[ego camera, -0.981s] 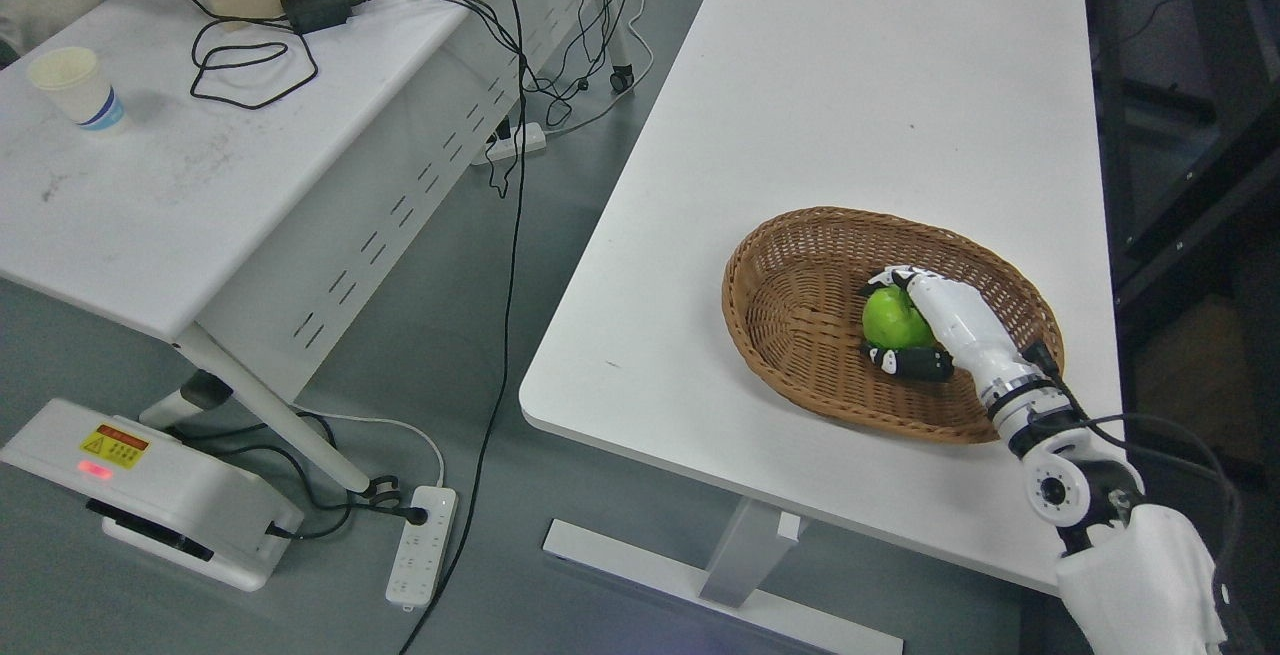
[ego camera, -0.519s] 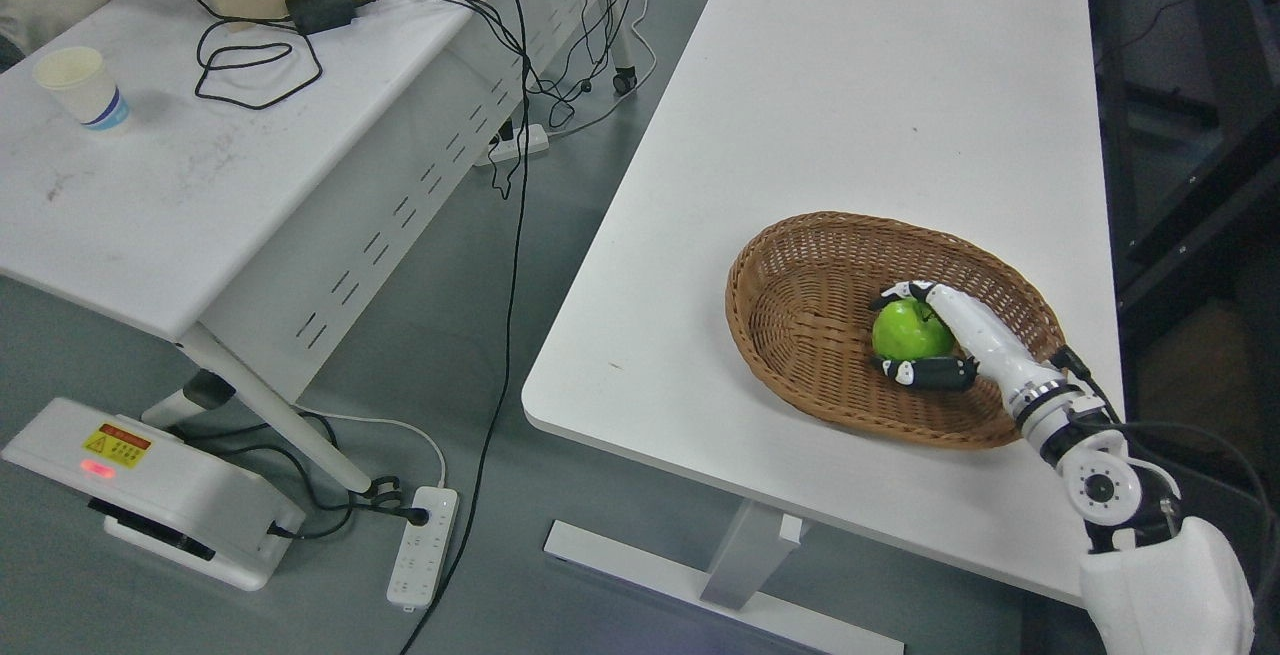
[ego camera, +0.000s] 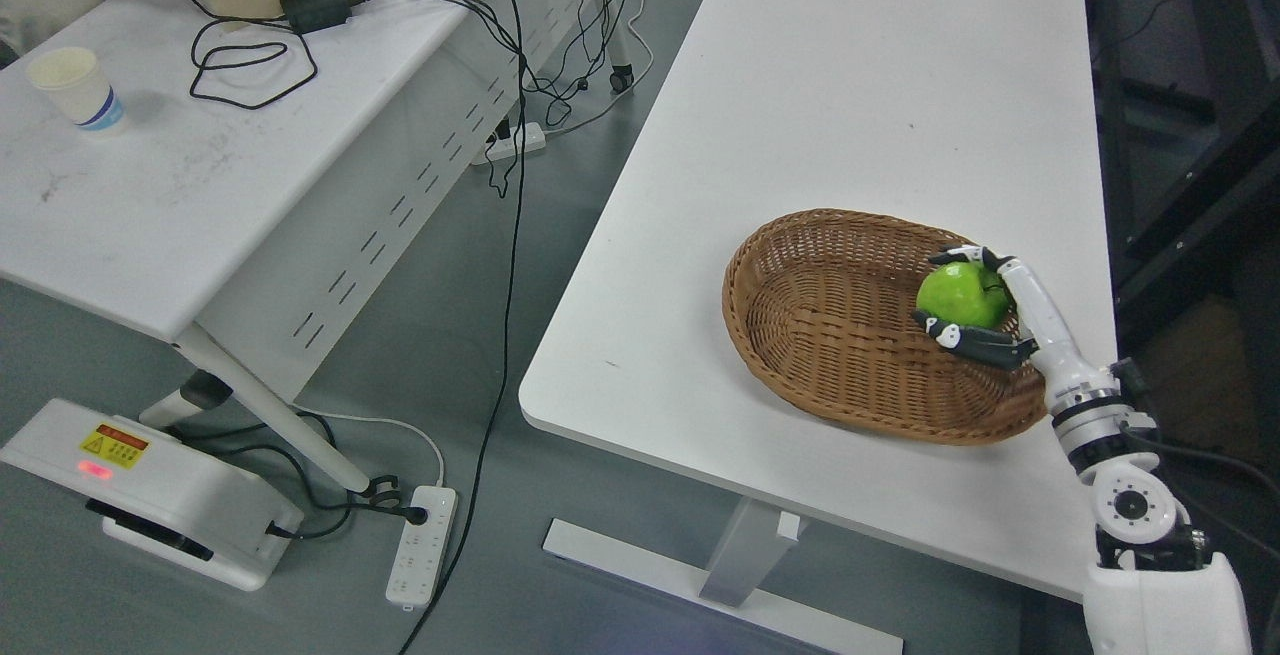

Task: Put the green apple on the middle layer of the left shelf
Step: 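Lift the green apple out of the basket with the right hand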

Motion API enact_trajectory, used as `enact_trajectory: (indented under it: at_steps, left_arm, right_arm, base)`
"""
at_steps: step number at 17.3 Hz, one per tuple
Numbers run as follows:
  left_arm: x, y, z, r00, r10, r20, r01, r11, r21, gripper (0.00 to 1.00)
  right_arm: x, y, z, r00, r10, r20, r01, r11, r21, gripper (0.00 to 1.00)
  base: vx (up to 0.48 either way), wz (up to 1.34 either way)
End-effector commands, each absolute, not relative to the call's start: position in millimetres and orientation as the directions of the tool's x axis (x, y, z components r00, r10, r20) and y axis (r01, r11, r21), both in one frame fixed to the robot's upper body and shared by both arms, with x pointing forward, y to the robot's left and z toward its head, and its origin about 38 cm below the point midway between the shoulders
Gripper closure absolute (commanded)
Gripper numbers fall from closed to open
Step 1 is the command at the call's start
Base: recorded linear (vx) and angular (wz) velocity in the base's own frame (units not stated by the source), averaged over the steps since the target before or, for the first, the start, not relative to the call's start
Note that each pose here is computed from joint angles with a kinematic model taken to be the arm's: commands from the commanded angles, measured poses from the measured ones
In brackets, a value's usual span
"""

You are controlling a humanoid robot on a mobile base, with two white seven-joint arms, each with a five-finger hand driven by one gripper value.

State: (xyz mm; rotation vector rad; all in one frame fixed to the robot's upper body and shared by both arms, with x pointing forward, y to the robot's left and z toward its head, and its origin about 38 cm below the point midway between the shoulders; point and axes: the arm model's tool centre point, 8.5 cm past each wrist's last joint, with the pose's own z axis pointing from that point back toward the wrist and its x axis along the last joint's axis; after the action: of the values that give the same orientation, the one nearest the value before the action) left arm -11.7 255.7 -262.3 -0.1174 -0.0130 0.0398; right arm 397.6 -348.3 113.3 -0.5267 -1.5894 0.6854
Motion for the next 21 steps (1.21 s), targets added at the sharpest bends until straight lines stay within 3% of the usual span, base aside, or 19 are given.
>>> enact_trajectory:
  at_steps: [1, 5, 7, 9, 15, 21]
  left_arm:
    - [-11.7, 266.9, -261.4, 0.999, 0.039, 0.012, -0.038, 0.994, -0.100, 0.00]
    - [-11.7, 266.9, -261.4, 0.999, 0.039, 0.012, -0.038, 0.994, -0.100, 0.00]
    - [-11.7, 266.9, -261.4, 0.999, 0.039, 0.012, -0.038, 0.994, -0.100, 0.00]
    - [-11.7, 266.9, -261.4, 0.999, 0.039, 0.012, -0.038, 0.994, -0.100, 0.00]
    - [-11.7, 266.9, -261.4, 0.999, 0.039, 0.012, -0.038, 0.994, -0.100, 0.00]
    - [-11.7, 266.9, -261.4, 0.999, 0.039, 0.012, -0.038, 0.994, -0.100, 0.00]
  right_arm:
    - [376.9, -354.2, 122.9, -0.137, 0.592, 0.794, 0.185, 0.803, -0.567, 1.00]
    - [345.1, -333.8, 100.5, -0.162, 0.540, 0.826, 0.233, 0.834, -0.499, 1.00]
    - [328.8, -344.1, 91.8, -0.126, 0.538, 0.834, 0.313, 0.819, -0.481, 1.00]
    - [311.8, -344.1, 85.5, -0.124, 0.541, 0.832, 0.336, 0.812, -0.477, 1.00]
    - [291.3, -323.9, 73.3, -0.163, 0.468, 0.869, 0.283, 0.866, -0.413, 1.00]
    - [285.0, -269.2, 60.9, -0.197, 0.404, 0.894, 0.183, 0.910, -0.371, 1.00]
  base:
    - [0.000, 0.00]
    - [-0.001, -0.02]
    - [-0.013, -0.05]
    - [-0.027, -0.08]
    - [-0.053, -0.11]
    - [-0.081, -0.14]
